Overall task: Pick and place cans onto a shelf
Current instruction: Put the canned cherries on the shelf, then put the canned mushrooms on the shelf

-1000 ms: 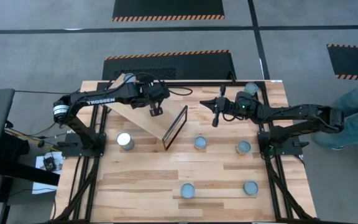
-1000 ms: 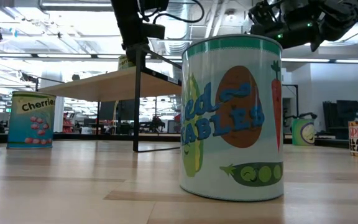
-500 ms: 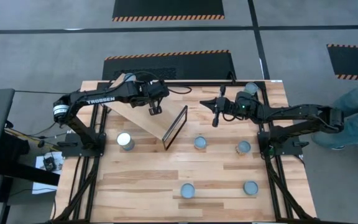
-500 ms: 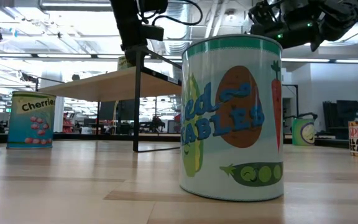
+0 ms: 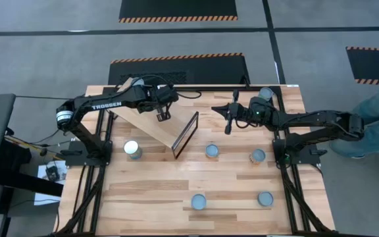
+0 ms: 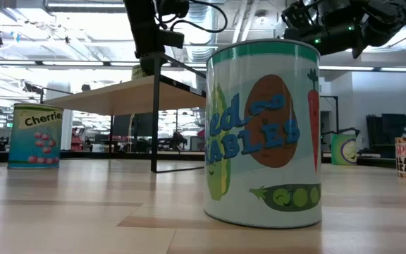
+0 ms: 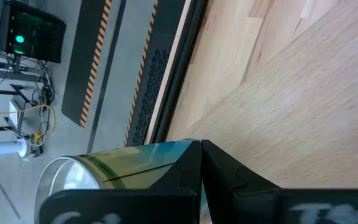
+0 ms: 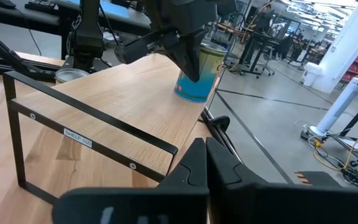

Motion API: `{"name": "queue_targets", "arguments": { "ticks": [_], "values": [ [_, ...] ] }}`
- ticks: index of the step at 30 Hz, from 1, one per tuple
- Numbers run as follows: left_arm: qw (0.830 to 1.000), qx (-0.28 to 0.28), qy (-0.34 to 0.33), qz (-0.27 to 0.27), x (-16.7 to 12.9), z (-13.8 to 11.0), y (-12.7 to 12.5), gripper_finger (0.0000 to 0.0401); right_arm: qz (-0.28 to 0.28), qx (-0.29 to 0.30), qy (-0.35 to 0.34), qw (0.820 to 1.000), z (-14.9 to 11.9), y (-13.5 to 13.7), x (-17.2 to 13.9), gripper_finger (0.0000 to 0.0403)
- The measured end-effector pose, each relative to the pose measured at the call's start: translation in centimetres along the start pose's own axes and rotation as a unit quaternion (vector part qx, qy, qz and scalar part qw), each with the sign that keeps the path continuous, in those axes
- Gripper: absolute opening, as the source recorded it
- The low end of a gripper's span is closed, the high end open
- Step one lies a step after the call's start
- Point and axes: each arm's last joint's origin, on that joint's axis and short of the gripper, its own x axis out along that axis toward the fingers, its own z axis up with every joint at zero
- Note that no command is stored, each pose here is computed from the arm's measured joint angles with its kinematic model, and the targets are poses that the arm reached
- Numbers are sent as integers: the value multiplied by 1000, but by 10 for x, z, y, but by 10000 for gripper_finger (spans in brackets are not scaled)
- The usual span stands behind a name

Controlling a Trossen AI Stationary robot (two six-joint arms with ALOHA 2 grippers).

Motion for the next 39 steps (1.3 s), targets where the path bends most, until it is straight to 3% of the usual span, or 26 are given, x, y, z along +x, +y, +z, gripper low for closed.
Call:
{"name": "queue_targets", "arguments": {
  "ticks": [14, 22, 27, 35, 39],
  "values": [
    [1000, -16, 0, 9, -7, -4, 5, 0, 1, 0, 0, 1000, 0, 0, 0, 4],
    [986, -54, -122, -99, -33, -14, 3, 0, 10, -5, -9, 1000, 4, 5, -2, 4],
    [956, -60, -238, -160, -43, -36, -14, 0, 23, -19, -26, 999, 11, 12, -6, 4],
    [869, -60, -420, -256, -49, -85, -45, 0, 74, -16, -36, 996, 18, 37, -9, 6],
    [834, -64, -470, -281, -42, -109, -56, 0, 75, -2, 19, 997, 25, 53, -10, 6]
  ]
}}
